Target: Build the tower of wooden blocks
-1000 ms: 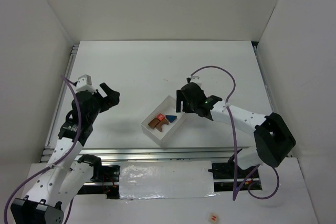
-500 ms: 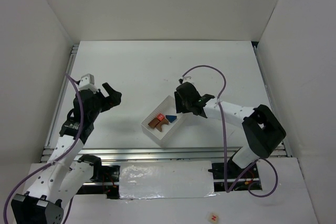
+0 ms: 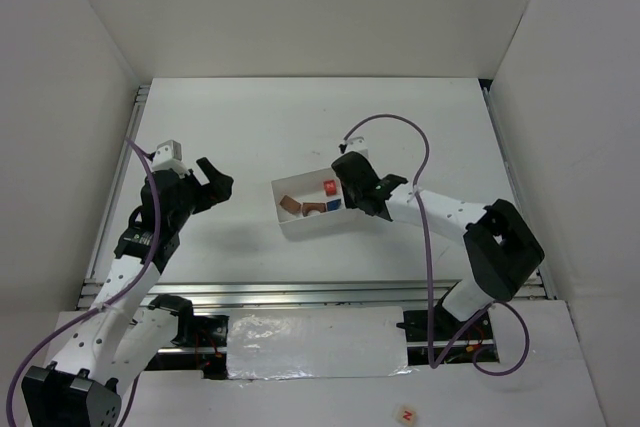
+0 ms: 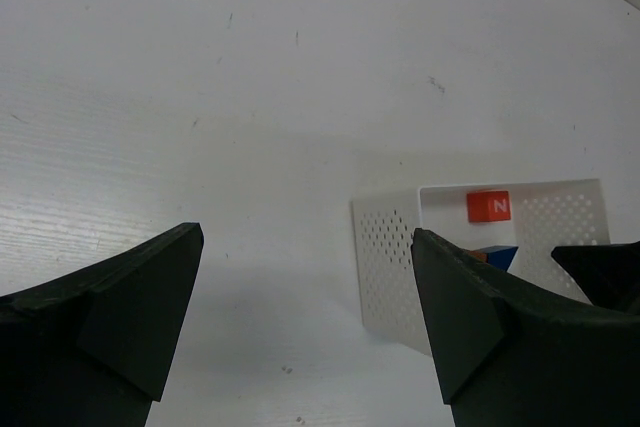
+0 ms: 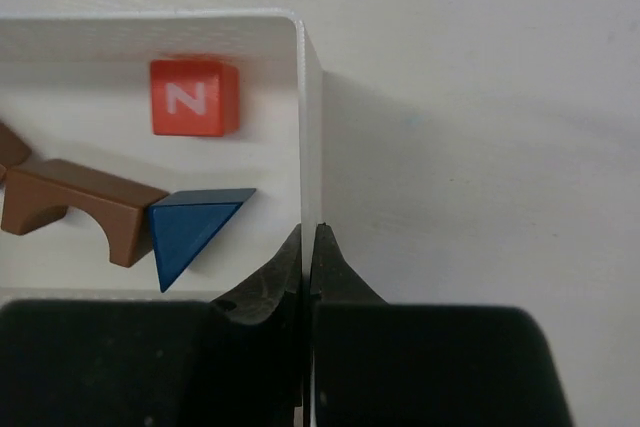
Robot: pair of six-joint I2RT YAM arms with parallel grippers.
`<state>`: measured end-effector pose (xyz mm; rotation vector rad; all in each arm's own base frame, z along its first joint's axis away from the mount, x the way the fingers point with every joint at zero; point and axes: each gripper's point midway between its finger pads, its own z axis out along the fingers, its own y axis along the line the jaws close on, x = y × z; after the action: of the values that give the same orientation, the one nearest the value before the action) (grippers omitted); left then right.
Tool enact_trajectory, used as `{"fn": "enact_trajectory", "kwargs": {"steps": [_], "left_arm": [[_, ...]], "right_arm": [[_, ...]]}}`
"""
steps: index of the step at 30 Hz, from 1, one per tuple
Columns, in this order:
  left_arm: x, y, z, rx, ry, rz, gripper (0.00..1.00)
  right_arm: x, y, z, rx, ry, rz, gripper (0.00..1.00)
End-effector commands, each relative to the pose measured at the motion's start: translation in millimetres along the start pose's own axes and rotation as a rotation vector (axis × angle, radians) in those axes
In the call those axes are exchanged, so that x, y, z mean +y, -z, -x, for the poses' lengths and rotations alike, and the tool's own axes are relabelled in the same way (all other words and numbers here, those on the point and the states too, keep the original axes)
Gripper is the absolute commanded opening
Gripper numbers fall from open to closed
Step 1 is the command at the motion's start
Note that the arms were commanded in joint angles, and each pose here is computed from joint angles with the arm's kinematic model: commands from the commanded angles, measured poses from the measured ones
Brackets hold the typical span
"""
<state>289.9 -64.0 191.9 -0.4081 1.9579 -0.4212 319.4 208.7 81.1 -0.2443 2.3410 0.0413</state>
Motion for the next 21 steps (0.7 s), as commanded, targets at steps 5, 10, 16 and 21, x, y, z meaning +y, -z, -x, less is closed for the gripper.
{"fn": "enact_trajectory", "kwargs": {"steps": [5,10,16,21], "left_arm": [[-11.5,3.4,16.7,-0.061,-0.028,-0.048,0.99],[-16.0,5.1,19.7,-0.069,-0.036,-0.068,0.99],[-13.0,5.9,20.0,-0.073,-0.036,-0.055,0.99],[-13.2,5.4,19.2,-0.069,-0.035,-0.056,0.99]], "right_arm": [[-43.2,52.4,89.2,-0.243,0.056,-0.197,0.00],[-95.9,85.7,131.4,-0.347,0.155,-0.443,0.00],[-138.3,114.4,171.5,-0.405,0.307,-0.701,0.00],[-154.9,116.0,183.3,-0.393,0.482,-0.875,0.00]]}}
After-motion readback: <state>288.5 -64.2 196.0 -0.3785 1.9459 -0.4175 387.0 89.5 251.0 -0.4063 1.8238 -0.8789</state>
